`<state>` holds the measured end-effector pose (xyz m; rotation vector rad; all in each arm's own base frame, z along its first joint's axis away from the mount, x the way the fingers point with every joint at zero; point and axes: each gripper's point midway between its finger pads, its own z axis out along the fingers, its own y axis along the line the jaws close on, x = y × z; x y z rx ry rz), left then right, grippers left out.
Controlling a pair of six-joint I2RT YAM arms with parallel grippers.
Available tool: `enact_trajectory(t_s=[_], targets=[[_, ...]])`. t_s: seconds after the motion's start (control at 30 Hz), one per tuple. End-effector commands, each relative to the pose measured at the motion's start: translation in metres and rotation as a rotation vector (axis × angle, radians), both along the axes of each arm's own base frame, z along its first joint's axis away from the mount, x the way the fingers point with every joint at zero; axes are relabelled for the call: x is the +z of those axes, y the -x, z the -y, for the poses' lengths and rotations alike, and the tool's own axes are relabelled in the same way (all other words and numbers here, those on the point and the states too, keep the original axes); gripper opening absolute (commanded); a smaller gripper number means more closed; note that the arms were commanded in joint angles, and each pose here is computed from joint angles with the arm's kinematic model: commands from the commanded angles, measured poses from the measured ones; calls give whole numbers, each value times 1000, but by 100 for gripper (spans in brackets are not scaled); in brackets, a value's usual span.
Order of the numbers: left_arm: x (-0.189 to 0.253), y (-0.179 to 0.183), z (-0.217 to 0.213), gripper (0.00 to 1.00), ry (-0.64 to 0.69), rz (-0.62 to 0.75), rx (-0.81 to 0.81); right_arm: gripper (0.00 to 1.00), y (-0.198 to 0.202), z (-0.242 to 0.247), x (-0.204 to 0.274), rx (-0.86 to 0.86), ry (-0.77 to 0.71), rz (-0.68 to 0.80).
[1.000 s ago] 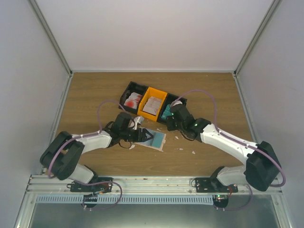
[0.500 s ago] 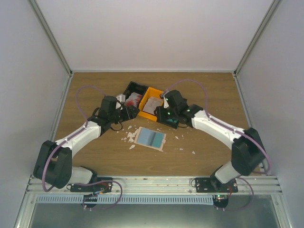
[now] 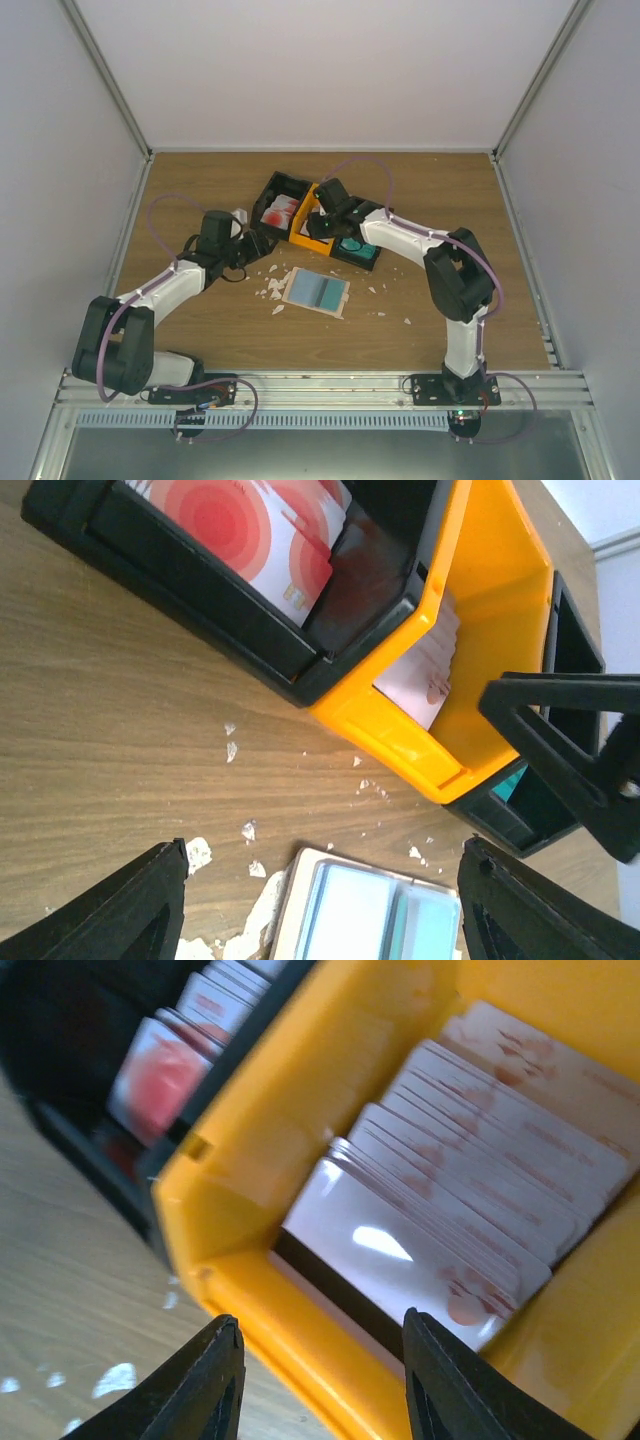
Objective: Put the credit cards into the card holder
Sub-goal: Adjust the storage box at the center of the board, then pick up the credit card from the storage box.
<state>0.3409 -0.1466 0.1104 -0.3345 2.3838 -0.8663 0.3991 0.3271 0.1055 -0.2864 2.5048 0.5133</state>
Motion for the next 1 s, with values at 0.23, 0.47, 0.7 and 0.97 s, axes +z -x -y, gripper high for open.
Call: enact_trajectory(t_s=[0.23,0.47,0.7,0.97], targets=[[-2,-2,17,74,67,50,-103,47,-2,60,-32,-184,211,-41],[-16,-6,29,72,125,40,-151,47,0,81,-31,-185,270,-38],[-22,-14,32,67,154,37,-126,44,-21,40,-3,205,287,84],[-28,-27,37,52,177,36,-80,35,-38,46,-16,410,344,44]])
